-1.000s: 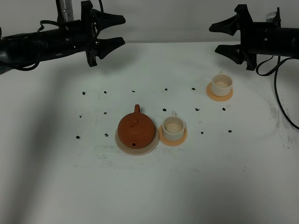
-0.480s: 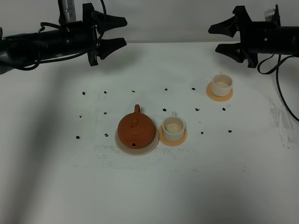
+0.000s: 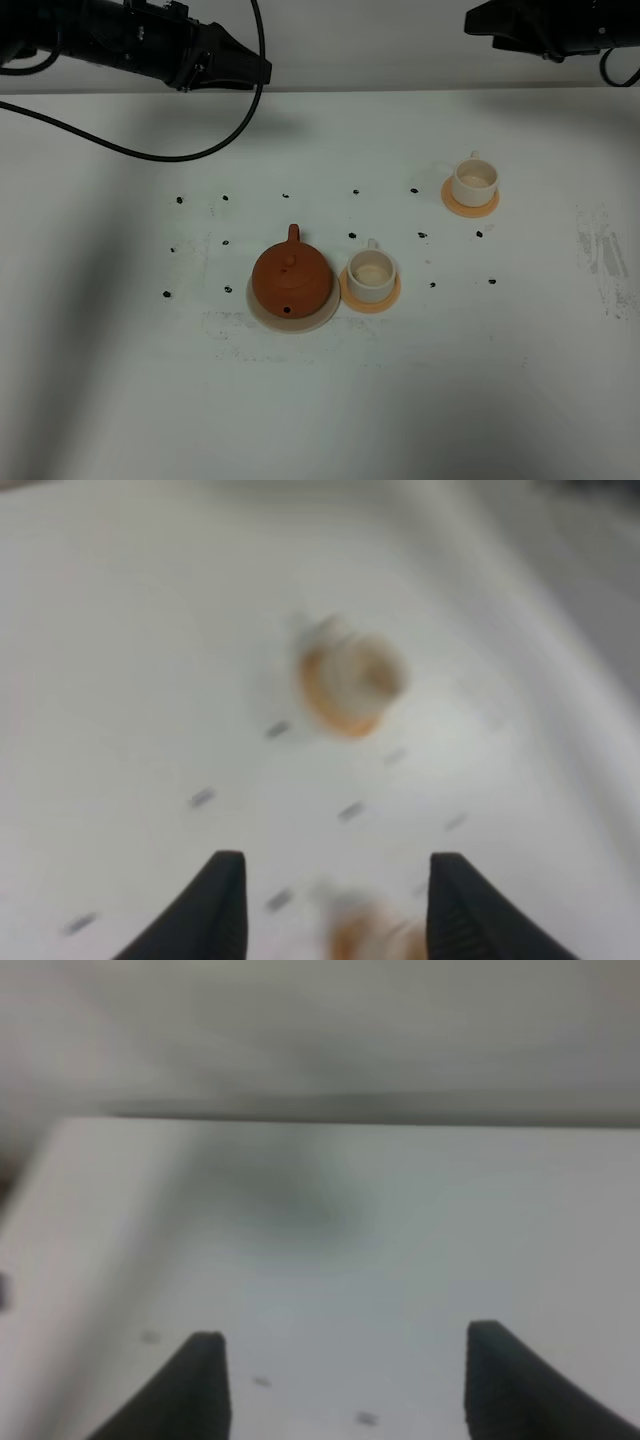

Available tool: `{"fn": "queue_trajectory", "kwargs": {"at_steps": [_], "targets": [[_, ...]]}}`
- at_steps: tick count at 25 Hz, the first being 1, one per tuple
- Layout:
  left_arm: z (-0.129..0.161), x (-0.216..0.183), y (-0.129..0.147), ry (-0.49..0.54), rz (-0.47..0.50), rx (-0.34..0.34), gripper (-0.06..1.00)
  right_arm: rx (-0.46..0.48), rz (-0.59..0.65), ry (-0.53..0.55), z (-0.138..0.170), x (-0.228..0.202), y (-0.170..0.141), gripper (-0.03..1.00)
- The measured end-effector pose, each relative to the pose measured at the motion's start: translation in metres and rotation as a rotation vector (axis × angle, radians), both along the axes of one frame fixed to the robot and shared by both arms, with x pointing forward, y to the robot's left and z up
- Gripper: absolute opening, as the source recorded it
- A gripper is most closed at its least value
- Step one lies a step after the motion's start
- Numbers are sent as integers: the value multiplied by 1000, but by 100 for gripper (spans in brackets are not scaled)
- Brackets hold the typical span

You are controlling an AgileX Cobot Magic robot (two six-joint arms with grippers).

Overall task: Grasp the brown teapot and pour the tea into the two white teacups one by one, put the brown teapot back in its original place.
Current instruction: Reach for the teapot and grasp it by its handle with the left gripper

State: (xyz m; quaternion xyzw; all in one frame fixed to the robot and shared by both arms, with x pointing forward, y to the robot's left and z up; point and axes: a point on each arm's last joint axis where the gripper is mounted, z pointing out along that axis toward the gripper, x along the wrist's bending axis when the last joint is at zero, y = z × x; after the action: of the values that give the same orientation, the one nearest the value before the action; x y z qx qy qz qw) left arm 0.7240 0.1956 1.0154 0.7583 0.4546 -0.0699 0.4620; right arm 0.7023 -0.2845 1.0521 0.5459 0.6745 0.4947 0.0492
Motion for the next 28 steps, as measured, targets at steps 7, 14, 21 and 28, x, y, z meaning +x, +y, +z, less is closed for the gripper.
{"fn": "queue_trajectory", "kwargs": {"at_steps": [7,14,21,28], "targets": [[28,-7,6,-104,38,245,44,-293,-68,-6,34,-23,-15,53],[48,-21,18,-84,72,391,44,-419,-129,-79,87,-56,-17,51],[80,-52,26,-136,111,432,44,-410,-164,-177,128,-118,-12,46],[82,-88,35,-195,151,483,44,-369,-209,-320,159,-195,-4,46]]}}
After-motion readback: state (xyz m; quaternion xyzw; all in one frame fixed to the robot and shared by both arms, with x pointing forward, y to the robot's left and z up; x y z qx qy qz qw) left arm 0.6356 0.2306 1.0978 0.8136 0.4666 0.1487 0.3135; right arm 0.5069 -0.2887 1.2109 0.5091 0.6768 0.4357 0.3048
